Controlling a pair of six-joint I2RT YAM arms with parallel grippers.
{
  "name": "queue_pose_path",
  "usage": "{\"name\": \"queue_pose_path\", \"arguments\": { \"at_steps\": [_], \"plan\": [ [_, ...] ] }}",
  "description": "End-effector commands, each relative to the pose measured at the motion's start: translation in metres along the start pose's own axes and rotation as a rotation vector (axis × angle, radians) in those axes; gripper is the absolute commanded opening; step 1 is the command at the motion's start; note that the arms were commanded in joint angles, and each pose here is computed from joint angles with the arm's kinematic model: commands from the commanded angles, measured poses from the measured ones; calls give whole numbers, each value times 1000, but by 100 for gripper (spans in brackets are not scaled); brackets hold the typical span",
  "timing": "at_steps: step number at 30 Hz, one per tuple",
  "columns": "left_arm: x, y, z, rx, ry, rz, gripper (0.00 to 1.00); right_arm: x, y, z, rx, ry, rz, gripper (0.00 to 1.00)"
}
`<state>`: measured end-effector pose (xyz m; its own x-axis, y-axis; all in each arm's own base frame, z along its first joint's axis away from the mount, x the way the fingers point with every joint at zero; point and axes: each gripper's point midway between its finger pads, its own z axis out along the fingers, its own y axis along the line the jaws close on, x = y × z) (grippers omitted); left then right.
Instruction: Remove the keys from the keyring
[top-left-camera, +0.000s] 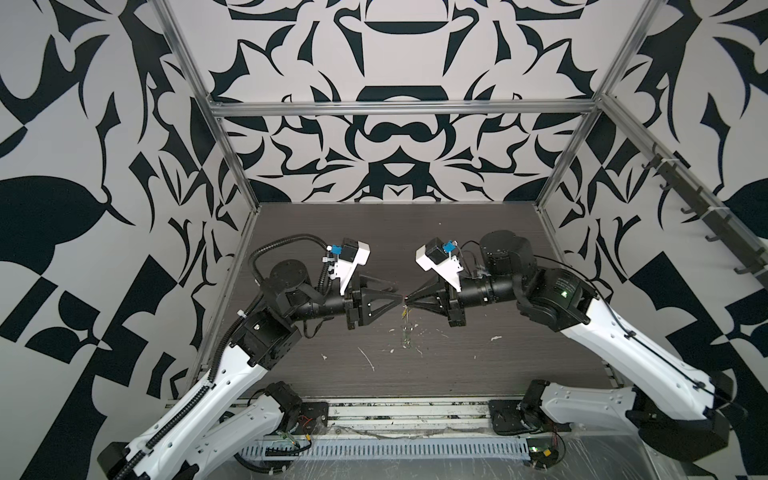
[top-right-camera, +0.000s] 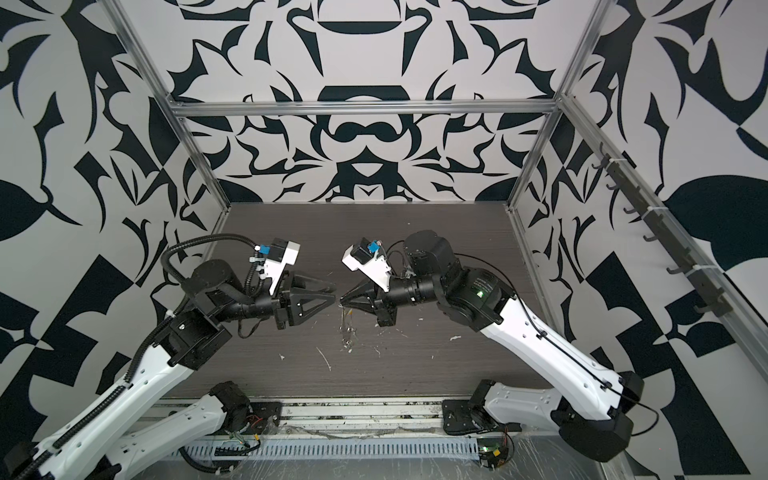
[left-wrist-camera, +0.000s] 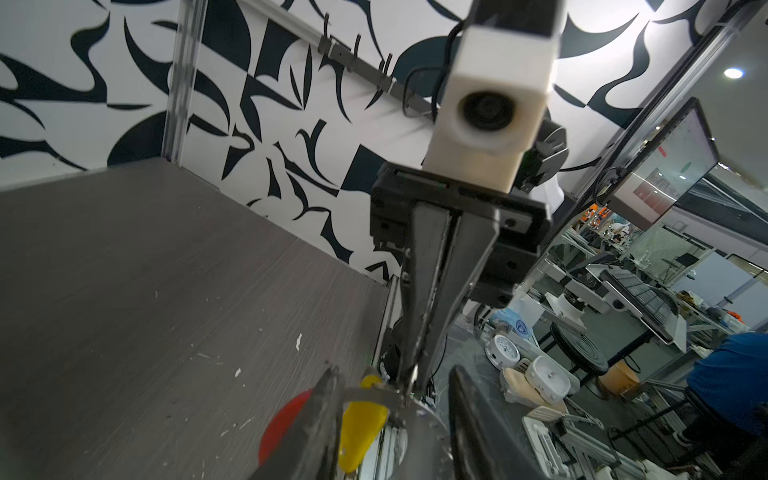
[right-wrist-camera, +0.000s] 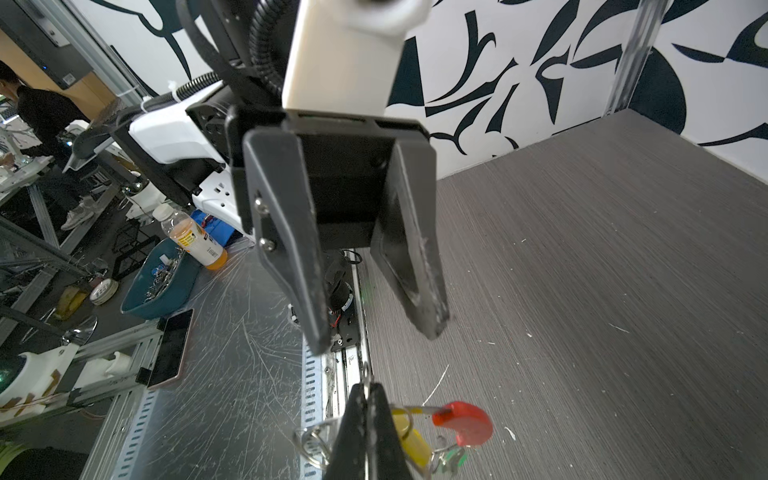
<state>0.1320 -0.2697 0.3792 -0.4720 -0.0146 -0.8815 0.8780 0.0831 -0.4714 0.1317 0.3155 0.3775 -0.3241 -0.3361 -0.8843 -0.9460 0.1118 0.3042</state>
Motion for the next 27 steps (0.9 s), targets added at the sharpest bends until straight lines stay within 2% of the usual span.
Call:
{"name": "queue_pose_path", "arguments": {
  "at_steps": [1, 6, 12, 18, 21, 27],
  "plan": [
    [6, -7, -1, 22, 54, -7, 42, -11, 10, -7, -30, -7, -44, 0],
    [9, -8, 0, 36, 79, -18, 37, -15, 10, -7, -31, -8, -47, 0],
    [8, -10, 0, 40, 79, -17, 22, -18, 8, -4, -25, -9, -45, 0],
    [8, -9, 0, 38, 80, -19, 25, -24, 4, -3, -12, -19, -47, 0],
    [9, -8, 0, 37, 80, -19, 23, -26, 3, -3, -6, -24, -47, 0],
    [5, -8, -1, 27, 59, -2, 0, -28, 4, -1, -19, -38, -39, 0]
  ]
}}
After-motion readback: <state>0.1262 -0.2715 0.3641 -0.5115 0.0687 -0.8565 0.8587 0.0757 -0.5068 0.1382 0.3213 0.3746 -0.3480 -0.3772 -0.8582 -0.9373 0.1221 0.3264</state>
